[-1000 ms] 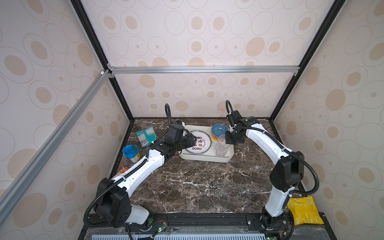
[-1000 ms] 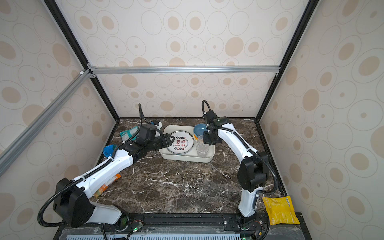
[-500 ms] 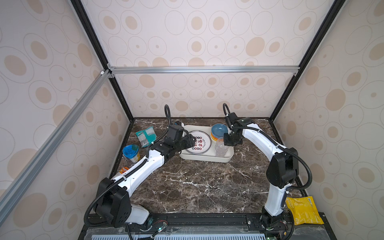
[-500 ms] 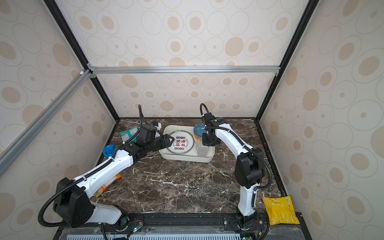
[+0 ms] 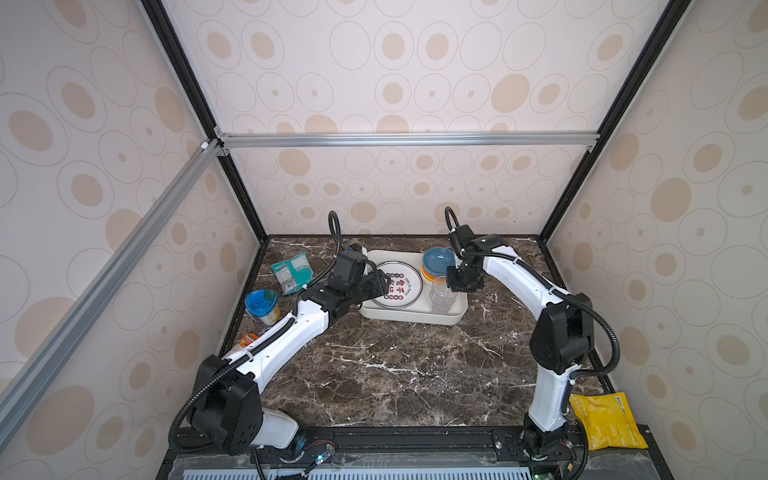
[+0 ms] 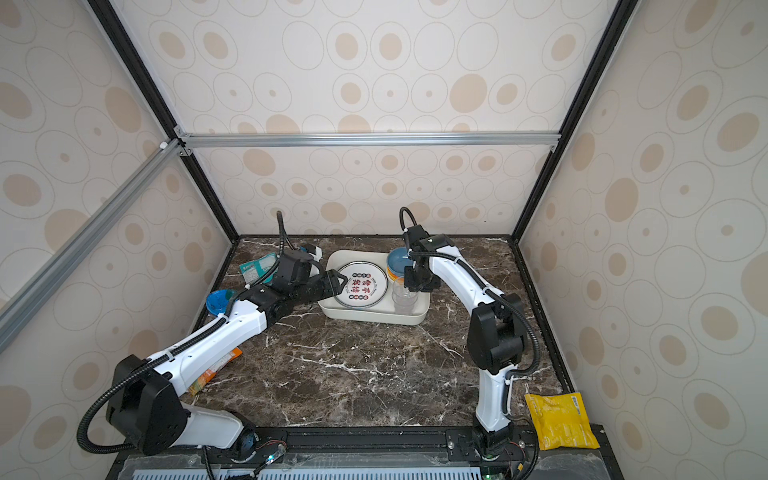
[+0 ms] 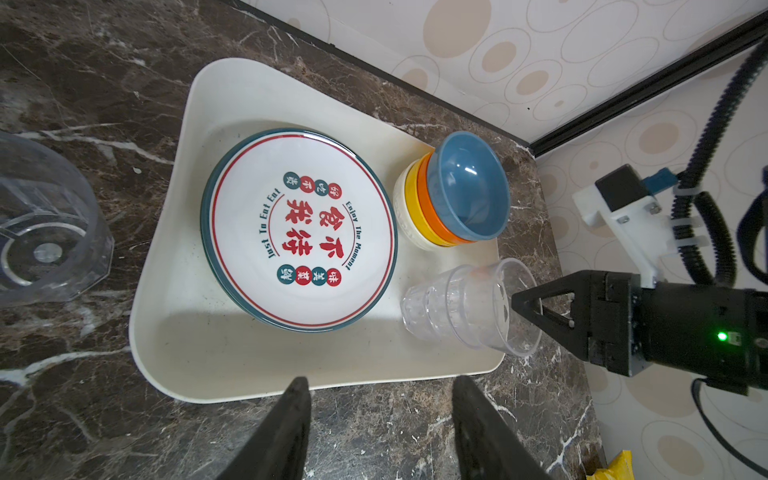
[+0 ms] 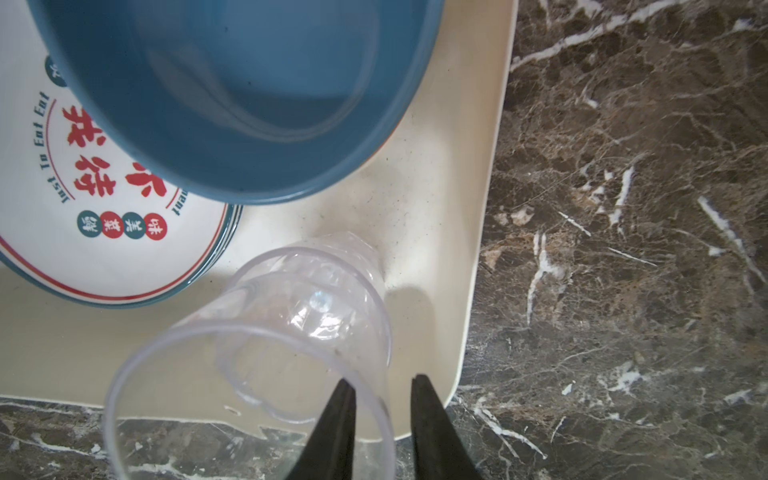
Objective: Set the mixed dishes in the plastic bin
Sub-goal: 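Lower the held clear cup onto the cup in the bin with the right gripper, then open and raise the right gripper while the left gripper reaches toward another cup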
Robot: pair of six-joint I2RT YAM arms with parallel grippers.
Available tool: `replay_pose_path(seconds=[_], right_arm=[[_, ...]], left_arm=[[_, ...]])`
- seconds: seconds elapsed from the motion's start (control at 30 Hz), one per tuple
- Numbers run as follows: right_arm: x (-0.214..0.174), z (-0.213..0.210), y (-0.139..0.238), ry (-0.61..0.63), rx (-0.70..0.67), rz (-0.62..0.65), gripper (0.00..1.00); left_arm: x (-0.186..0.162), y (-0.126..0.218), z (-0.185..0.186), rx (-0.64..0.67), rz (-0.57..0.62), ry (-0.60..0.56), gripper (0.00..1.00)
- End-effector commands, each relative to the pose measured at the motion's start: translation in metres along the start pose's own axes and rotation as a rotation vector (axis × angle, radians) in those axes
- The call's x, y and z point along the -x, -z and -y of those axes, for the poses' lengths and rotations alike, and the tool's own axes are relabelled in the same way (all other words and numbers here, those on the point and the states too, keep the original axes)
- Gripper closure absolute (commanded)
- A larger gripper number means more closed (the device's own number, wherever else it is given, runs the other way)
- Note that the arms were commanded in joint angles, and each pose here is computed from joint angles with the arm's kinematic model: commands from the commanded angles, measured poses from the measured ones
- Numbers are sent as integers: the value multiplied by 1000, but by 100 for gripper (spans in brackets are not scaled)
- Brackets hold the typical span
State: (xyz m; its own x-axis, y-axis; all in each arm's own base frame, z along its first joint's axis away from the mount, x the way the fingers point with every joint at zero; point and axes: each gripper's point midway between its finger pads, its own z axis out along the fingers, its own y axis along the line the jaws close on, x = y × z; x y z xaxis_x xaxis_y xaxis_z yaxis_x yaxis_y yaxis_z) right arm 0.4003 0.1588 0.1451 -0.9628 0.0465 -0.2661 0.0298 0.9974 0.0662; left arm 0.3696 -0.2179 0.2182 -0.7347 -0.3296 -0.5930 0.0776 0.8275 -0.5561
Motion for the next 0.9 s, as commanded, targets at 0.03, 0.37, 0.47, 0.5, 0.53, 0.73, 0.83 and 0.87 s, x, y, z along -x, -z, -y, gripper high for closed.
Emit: replay_pose_path(seconds=[0.03, 0.37, 0.47, 0.5, 0.53, 0.73, 0.83, 0.87], right_arm=[[6, 2, 21, -10, 2, 34, 73], [8, -4, 69, -15, 110, 172, 69], [7, -17, 83, 21, 195, 236, 67], [6, -22, 88, 43, 221, 256, 66], [3, -28, 92, 64, 248, 265, 66], [-18, -67, 108, 189, 391, 318, 63], [-29, -81, 108, 232, 442, 315, 63], [-33, -84, 107, 238, 451, 310, 63]], left_arm=[[14, 7, -6, 20, 49, 14, 42], [29, 13, -57, 158, 88, 32, 42], [34, 17, -84, 225, 106, 57, 42], [36, 18, -93, 239, 113, 65, 42], [36, 18, -102, 259, 115, 76, 41], [37, 13, -150, 374, 114, 115, 32], [37, 9, -175, 425, 105, 150, 29], [38, 8, -179, 432, 106, 158, 28]])
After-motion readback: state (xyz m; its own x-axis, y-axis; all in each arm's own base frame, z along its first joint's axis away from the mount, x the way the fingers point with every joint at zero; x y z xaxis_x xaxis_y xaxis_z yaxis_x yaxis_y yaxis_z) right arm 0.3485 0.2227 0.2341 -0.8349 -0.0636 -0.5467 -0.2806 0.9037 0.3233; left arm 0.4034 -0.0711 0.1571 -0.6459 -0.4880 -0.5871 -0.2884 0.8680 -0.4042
